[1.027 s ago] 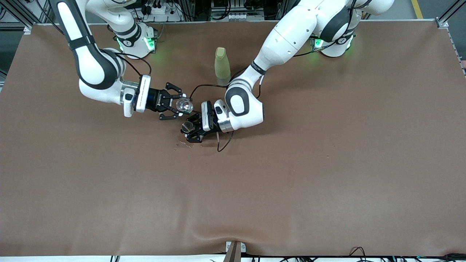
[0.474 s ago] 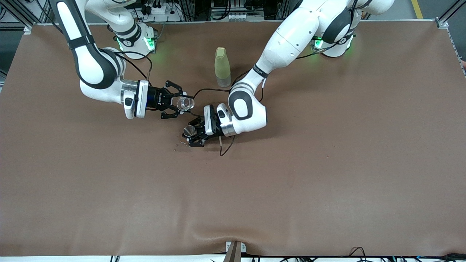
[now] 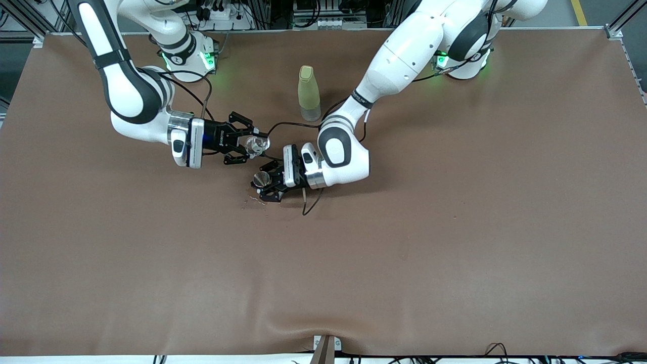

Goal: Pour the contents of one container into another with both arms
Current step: 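Tilt the jigger with the left gripper over the held beaker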

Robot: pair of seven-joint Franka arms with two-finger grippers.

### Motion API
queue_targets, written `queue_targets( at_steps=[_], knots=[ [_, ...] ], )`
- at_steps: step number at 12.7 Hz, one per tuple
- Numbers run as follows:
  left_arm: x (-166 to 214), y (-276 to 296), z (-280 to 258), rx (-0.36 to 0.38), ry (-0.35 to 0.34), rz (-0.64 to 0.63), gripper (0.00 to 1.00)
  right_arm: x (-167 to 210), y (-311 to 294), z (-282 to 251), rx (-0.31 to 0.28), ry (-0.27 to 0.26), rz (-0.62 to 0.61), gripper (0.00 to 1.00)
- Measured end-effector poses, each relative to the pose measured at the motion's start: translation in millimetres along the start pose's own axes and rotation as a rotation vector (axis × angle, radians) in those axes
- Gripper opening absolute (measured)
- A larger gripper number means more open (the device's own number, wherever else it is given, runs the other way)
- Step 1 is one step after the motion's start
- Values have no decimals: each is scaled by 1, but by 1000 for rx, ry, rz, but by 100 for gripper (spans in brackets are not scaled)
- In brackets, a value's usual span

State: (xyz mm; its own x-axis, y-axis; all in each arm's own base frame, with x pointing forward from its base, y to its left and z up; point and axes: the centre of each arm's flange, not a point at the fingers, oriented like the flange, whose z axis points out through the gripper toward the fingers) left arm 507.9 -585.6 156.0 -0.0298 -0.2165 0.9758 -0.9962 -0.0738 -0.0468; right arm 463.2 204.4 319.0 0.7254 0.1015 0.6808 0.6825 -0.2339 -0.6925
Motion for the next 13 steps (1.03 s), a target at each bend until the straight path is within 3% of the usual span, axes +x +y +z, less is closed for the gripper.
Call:
queue_targets(
  at_steps=[13],
  knots=[
    [-10, 4, -4, -57, 51, -26, 9, 1, 2, -6, 29, 14, 259, 50]
  ],
)
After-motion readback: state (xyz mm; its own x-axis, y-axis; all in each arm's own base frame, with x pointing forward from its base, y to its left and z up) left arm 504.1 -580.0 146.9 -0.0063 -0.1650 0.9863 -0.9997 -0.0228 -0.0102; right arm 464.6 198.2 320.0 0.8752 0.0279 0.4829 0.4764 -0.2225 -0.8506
